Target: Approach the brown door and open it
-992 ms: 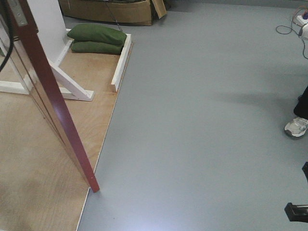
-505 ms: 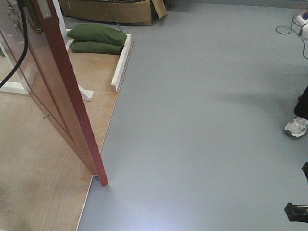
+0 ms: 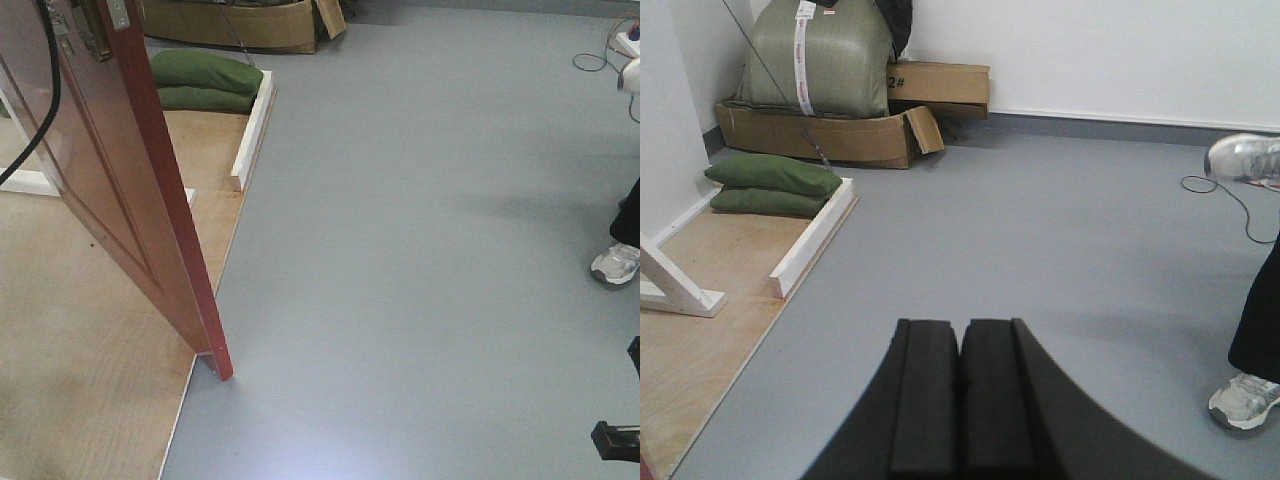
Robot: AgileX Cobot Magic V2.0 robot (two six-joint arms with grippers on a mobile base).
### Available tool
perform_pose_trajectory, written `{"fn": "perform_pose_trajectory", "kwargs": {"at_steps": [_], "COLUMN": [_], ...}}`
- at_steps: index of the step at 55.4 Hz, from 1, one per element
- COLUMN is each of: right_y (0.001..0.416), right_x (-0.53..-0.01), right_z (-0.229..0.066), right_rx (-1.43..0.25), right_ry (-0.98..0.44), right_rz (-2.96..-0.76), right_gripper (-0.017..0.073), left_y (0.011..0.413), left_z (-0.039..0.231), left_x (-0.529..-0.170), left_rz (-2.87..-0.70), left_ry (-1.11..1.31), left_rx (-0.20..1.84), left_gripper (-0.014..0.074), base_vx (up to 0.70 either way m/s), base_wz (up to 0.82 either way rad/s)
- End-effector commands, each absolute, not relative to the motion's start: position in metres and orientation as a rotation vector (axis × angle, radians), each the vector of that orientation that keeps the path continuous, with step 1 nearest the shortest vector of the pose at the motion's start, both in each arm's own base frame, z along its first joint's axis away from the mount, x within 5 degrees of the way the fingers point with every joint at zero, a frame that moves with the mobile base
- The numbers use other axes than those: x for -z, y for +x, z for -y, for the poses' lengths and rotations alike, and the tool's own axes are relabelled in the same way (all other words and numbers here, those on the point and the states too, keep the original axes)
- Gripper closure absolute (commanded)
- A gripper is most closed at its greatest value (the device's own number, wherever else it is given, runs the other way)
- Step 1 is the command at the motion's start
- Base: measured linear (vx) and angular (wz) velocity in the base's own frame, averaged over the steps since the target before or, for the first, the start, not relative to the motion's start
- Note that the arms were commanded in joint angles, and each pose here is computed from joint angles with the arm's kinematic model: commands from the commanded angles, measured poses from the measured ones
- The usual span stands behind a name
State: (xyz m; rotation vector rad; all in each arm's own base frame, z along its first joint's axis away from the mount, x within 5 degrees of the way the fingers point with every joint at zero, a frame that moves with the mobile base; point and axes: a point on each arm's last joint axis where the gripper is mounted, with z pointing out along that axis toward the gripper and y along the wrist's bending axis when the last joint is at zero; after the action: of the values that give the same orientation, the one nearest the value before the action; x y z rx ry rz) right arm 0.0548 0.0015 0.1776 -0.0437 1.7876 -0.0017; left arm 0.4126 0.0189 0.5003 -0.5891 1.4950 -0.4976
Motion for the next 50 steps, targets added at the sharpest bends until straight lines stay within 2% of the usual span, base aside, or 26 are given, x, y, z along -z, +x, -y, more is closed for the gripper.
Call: {"fn": "perform_pose_trajectory", "kwargs": {"at_steps": [1,50], "right_y": [0.0555,0.0555], "right_x": [-0.1844,-0.1844], "right_z": [-0.0011,-0.0011], "right_rx": [0.015,0.015], "right_ry": [-0.048,-0.048], "right_rz": [-1.697,-1.697], "right_gripper": [0.0559,0.0559], "left_y": [0.3897,0.3897], "left_z": [-0.0172,-0.0172], "left_x": [-0.5359,-0.5358], "left_rz": [-1.345,-1.346], "left_ry": [-0.53,-0.53], "left_rx": [0.533,0.533], "left_gripper": [0.0597,0.0597], "base_vx": [0.0,0.0], "base_wz": [0.0,-0.02]}}
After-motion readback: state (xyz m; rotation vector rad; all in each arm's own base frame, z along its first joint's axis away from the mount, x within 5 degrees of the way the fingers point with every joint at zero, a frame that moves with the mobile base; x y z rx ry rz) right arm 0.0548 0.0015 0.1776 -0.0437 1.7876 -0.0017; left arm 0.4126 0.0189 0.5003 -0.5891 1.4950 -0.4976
